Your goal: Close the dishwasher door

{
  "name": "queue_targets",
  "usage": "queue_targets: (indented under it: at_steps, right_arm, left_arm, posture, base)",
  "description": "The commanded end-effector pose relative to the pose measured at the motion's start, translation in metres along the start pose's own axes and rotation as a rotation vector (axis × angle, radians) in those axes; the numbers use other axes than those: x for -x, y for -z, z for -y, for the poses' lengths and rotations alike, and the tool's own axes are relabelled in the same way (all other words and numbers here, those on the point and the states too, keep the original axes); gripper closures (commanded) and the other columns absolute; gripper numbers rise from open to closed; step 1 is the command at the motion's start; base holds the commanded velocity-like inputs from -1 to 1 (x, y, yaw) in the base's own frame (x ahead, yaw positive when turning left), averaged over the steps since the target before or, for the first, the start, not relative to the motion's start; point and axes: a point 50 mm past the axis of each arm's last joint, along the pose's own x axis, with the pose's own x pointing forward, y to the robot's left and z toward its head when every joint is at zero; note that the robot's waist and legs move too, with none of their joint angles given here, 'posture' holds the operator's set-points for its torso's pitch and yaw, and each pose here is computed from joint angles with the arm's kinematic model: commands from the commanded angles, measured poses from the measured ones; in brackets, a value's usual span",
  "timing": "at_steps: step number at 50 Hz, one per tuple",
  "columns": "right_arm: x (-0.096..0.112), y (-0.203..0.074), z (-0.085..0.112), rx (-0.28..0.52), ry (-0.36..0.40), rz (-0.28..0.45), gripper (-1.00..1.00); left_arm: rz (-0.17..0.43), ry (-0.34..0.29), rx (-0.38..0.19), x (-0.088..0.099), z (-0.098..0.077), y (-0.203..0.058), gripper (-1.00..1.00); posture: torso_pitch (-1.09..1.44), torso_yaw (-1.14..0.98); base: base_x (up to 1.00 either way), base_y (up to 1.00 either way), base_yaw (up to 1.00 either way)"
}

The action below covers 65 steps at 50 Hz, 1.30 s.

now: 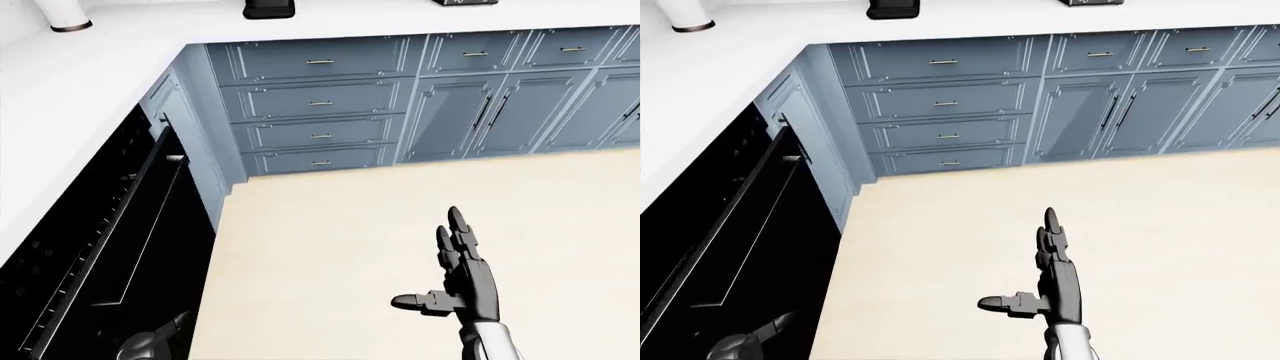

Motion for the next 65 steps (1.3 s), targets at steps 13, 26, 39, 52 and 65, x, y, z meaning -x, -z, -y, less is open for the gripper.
queue_targets:
  at_steps: [13,26,39,52,65]
  right_arm:
    - [-0.002,-0.014,-0.001,0.006,-0.006,0.082,-1.0]
    - [-0.002,-0.018,-0.002,0.009,-0.007,0.085,-1.0]
    - [-0.002,-0.017,-0.002,0.01,-0.007,0.085,-1.0]
    - [-0.003,-0.015,-0.003,0.009,-0.006,0.083,-1.0]
    - [-0.003,-0.019,-0.003,0.009,-0.006,0.087,-1.0]
  left_arm:
    - [0.052,-0.16,0.076,-0.013,-0.033,-0.019,-1.0]
    - [0.038,-0.187,0.092,-0.016,-0.041,-0.018,-1.0]
    - [0.027,-0.208,0.098,-0.018,-0.047,-0.016,-1.0]
    - [0.012,-0.222,0.104,-0.02,-0.053,-0.01,-1.0]
    - [0.01,-0.224,0.108,-0.02,-0.054,-0.01,-1.0]
  posture:
    - [0.0,0.0]
    - [0.0,0.0]
    - [0.0,0.0]
    - [0.0,0.0]
    - [0.0,0.0]
  base:
    - [0.0,0.0,0.0]
    - [0.0,0.0,0.0]
    - [0.0,0.0,0.0]
    - [0.0,0.0,0.0]
    - [0.0,0.0,0.0]
